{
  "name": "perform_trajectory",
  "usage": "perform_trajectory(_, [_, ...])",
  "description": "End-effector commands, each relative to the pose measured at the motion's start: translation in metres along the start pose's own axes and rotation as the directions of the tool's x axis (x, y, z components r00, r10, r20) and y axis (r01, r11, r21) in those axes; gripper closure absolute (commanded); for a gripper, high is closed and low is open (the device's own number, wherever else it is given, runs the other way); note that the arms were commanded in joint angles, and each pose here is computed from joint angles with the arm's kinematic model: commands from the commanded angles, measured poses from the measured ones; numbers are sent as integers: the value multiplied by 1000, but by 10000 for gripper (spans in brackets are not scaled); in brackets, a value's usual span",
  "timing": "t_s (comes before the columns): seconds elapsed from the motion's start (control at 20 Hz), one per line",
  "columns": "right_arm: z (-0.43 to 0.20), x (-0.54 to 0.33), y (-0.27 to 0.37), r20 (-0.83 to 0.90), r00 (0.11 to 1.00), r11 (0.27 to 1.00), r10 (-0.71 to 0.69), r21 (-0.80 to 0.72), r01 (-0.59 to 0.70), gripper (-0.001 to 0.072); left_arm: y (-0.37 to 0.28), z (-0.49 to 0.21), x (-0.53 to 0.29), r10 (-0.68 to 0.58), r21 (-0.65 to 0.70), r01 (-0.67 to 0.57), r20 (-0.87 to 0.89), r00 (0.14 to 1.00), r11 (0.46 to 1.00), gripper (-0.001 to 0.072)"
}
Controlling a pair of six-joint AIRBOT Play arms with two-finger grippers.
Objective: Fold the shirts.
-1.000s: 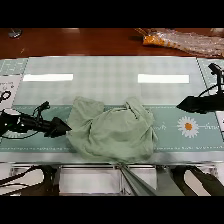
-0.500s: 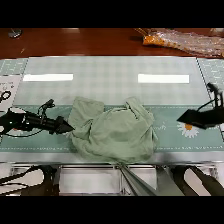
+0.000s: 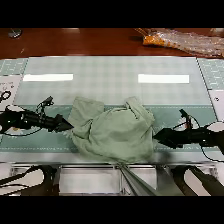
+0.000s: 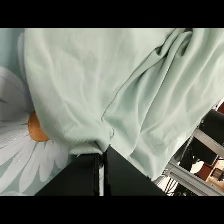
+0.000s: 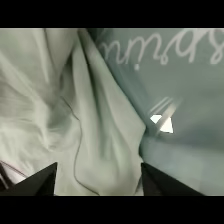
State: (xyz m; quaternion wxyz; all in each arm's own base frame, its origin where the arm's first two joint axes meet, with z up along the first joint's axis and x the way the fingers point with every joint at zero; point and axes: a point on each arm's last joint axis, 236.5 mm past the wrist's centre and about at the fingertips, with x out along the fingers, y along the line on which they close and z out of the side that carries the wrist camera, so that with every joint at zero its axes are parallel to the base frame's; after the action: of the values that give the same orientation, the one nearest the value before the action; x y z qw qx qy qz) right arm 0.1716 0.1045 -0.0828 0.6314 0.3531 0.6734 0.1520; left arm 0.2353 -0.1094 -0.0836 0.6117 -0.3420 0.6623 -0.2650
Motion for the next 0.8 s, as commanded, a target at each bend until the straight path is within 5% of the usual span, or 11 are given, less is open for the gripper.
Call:
perform_trajectory(0.0, [-4,18,-10,-6,994,994,-107,-6,107,138,-6,8,-7,8,33,-9,28,1000,999,686])
perform_trajectory(0.25, [6,35,7,50,992,993,-114,-18,115,340,-9,15,-12,13,55,-15,45,999,998,686])
perform_trajectory(0.4, [13,42,33,88,995,997,-45,-54,50,667,-19,26,-21,3,106,-11,71,997,994,686])
perform_trajectory(0.6, [54,-19,122,218,972,942,81,-336,-3,693,-104,73,-92,-48,342,-62,304,952,938,689])
perform_trajectory(0.75, [83,-141,236,481,838,822,256,-565,73,693,-244,81,-207,-190,578,-251,595,781,777,688])
